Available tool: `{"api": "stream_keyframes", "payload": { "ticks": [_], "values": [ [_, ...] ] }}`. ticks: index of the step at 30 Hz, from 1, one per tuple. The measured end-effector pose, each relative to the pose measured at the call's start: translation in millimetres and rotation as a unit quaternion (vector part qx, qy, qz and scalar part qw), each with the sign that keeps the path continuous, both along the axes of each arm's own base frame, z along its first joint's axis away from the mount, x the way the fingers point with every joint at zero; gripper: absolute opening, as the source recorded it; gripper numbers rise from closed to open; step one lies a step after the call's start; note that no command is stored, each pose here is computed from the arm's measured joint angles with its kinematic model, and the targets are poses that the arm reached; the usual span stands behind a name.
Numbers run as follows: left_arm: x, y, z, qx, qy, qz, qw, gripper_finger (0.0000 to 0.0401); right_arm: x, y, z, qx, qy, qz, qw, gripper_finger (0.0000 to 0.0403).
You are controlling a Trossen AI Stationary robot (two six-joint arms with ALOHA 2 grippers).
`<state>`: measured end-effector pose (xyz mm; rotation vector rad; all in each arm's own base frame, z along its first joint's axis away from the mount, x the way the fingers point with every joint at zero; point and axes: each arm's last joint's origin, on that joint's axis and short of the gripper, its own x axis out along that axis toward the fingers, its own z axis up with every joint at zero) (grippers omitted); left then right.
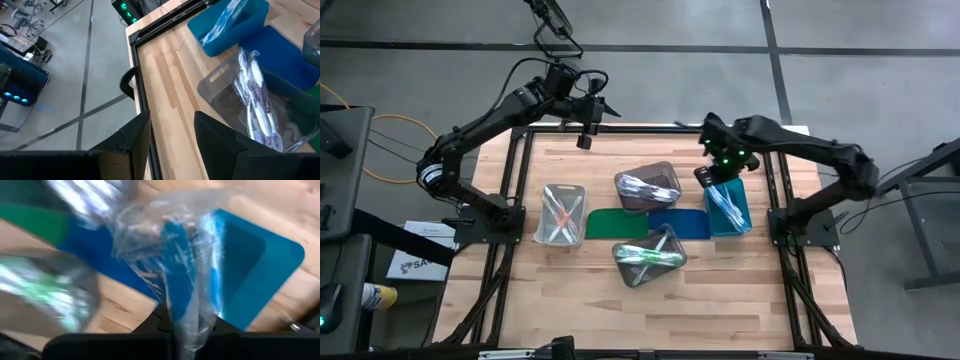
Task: Pick & Place Toothbrushes
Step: Put the blue toothbrush into the blue bin
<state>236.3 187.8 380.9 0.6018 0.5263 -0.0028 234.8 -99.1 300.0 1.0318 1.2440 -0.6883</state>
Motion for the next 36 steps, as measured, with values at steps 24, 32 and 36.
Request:
{"api": "stream_keyframes", "payload": {
  "ticks": [24, 32, 36],
  "values": [
    [-3.4, -2.2, -6.6, -0.011, 0.038, 0.004, 0.999, 0.0147, 17.1, -4.6, -82.5, 0.009, 0.166, 0.098, 0.981, 0.0005],
    [-3.5, -2.3, -6.8, -0.011, 0.039, 0.004, 0.999, 0.0147, 17.6, -2.5, -98.7, -0.008, 0.152, 0.102, 0.983, 0.0005],
    [-3.5, -2.3, -6.8, -0.011, 0.039, 0.004, 0.999, 0.0147, 10.2, 0.1, -113.9, 0.000, 0.166, 0.100, 0.981, 0.0005]
  ]
}}
